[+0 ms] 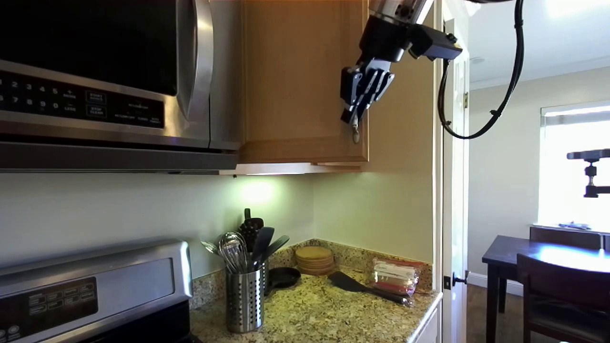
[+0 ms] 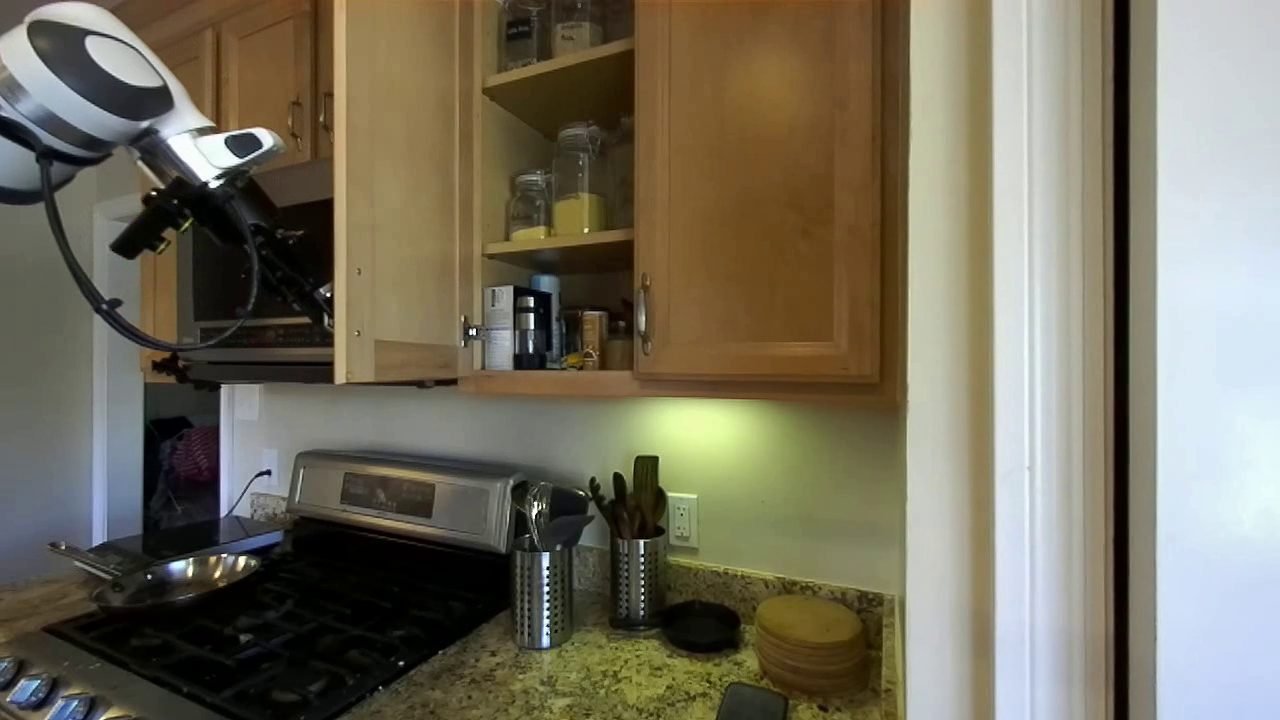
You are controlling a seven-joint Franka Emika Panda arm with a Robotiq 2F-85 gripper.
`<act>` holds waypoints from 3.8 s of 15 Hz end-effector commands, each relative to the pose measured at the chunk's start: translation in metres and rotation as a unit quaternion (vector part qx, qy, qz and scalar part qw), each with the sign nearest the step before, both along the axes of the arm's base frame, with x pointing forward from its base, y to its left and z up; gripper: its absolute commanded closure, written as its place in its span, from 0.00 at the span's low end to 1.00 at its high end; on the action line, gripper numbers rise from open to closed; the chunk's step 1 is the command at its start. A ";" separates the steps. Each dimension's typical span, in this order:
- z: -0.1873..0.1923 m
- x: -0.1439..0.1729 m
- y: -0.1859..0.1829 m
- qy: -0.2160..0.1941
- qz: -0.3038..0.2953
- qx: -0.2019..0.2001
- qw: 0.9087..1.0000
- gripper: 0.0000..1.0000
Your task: Open the cabinet door on the left, remove the brown bottle from the bottom shelf of the cabinet, and put the bottle on the counter
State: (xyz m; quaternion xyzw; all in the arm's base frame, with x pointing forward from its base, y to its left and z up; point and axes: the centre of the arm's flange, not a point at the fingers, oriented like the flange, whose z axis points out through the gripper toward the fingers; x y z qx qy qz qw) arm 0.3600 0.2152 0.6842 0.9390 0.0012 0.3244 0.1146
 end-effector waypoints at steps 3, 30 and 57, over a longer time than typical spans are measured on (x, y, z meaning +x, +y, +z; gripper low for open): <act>-0.040 0.005 -0.005 0.045 0.105 0.040 0.993 0.22; -0.084 0.101 -0.204 0.178 -0.011 0.025 0.984 0.00; -0.066 0.127 -0.083 0.134 0.274 -0.006 0.952 0.00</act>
